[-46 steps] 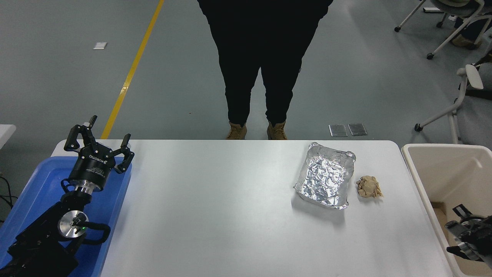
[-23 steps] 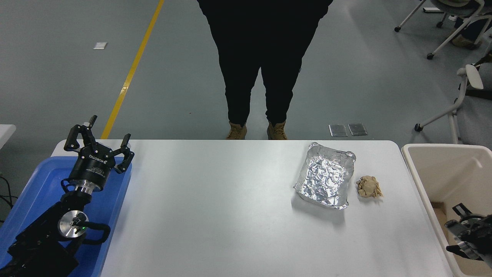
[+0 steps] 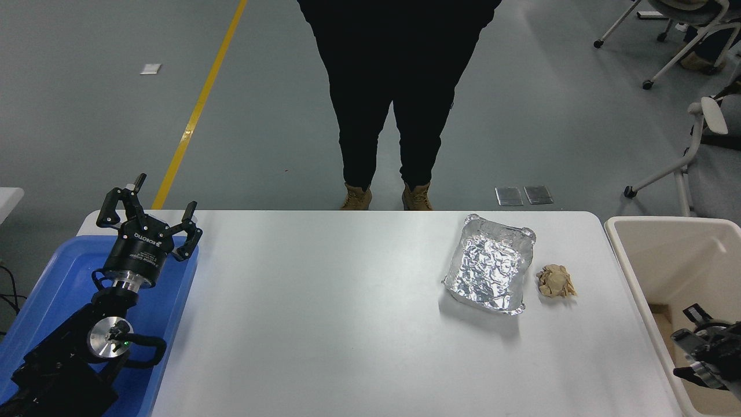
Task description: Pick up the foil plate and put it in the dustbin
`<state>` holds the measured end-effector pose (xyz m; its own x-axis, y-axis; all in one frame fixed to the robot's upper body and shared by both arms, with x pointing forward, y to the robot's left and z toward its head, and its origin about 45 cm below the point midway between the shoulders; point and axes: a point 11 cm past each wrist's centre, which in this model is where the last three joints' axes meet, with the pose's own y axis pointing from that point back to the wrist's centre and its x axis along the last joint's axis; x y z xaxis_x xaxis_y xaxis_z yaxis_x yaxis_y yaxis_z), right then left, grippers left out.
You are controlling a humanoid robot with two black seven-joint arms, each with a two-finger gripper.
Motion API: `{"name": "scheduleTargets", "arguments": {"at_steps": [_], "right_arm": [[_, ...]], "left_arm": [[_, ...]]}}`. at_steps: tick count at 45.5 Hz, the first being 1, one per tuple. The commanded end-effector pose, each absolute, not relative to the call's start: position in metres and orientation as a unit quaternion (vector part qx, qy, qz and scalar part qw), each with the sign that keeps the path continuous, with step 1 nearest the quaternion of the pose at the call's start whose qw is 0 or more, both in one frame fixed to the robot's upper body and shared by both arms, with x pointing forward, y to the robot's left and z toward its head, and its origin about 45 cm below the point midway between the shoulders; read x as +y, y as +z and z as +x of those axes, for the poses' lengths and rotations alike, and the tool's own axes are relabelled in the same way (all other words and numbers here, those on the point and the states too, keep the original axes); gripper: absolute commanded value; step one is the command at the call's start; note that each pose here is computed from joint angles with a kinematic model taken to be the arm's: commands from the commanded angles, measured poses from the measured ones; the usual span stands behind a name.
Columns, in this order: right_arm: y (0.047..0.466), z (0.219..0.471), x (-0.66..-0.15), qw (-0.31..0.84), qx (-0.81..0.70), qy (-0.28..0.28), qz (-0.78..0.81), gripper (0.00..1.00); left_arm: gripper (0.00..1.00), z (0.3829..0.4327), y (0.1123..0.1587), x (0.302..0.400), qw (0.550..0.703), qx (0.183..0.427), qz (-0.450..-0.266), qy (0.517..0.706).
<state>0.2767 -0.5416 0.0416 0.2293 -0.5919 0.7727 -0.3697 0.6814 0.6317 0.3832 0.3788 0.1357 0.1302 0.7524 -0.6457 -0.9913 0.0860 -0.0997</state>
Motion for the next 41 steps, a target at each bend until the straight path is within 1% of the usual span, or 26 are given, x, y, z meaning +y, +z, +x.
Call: {"name": "scheduleTargets", "arguments": {"at_steps": [1, 4, 5, 11, 18, 19, 21, 22, 23, 24, 27, 28, 29, 31, 32, 41], "right_arm": [[0.048, 0.284, -0.542, 0.677, -0.617, -0.078, 0.394, 0.0], [0.051, 0.284, -0.546, 0.678, -0.618, -0.077, 0.391, 0.0], [0.051, 0.284, -0.547, 0.678, -0.618, -0.076, 0.39, 0.0], [0.052, 0.285, -0.546, 0.677, -0.618, -0.076, 0.391, 0.0], [0.068, 0.302, -0.548, 0.667, -0.63, -0.068, 0.393, 0.0], [0.072, 0.305, -0.55, 0.665, -0.632, -0.067, 0.393, 0.06], [0.084, 0.314, -0.554, 0.657, -0.641, -0.061, 0.391, 0.32], [0.092, 0.32, -0.557, 0.653, -0.647, -0.056, 0.389, 0.42], [0.099, 0.325, -0.558, 0.648, -0.653, -0.053, 0.389, 0.5], [0.107, 0.331, -0.559, 0.644, -0.658, -0.048, 0.388, 0.54], [0.127, 0.347, -0.561, 0.632, -0.668, -0.036, 0.39, 0.64], [0.134, 0.353, -0.561, 0.629, -0.671, -0.03, 0.392, 0.69], [0.142, 0.359, -0.561, 0.627, -0.673, -0.024, 0.392, 0.76], [0.156, 0.369, -0.561, 0.626, -0.673, -0.01, 0.394, 0.93], [0.163, 0.374, -0.56, 0.626, -0.672, -0.003, 0.395, 1.0], [0.216, 0.41, -0.539, 0.647, -0.635, 0.056, 0.418, 1.0]], "left_arm": [[0.98, 0.3832, 0.136, 0.3794, 0.703, 0.222, -0.268, 0.621], [0.98, 0.3827, 0.135, 0.379, 0.702, 0.223, -0.267, 0.621], [0.98, 0.3832, 0.1356, 0.3788, 0.702, 0.223, -0.268, 0.621], [0.98, 0.3832, 0.1357, 0.3787, 0.703, 0.223, -0.268, 0.62], [0.98, 0.3832, 0.1356, 0.3788, 0.702, 0.223, -0.268, 0.621], [0.98, 0.3832, 0.1356, 0.3788, 0.702, 0.223, -0.268, 0.621], [0.98, 0.3832, 0.1357, 0.3787, 0.703, 0.223, -0.268, 0.62], [0.98, 0.3832, 0.1357, 0.3787, 0.703, 0.223, -0.268, 0.62], [0.98, 0.3832, 0.1356, 0.3788, 0.702, 0.223, -0.268, 0.621], [0.98, 0.3832, 0.1357, 0.3787, 0.703, 0.223, -0.268, 0.62], [0.98, 0.3832, 0.1356, 0.3786, 0.703, 0.223, -0.268, 0.62], [0.98, 0.3832, 0.1356, 0.3786, 0.703, 0.223, -0.268, 0.62], [0.98, 0.3832, 0.1356, 0.3786, 0.703, 0.223, -0.268, 0.62], [0.98, 0.3832, 0.1356, 0.3786, 0.703, 0.223, -0.268, 0.62], [0.98, 0.3832, 0.1356, 0.3786, 0.703, 0.223, -0.268, 0.62], [0.98, 0.3832, 0.1356, 0.3786, 0.703, 0.223, -0.268, 0.62]]}}
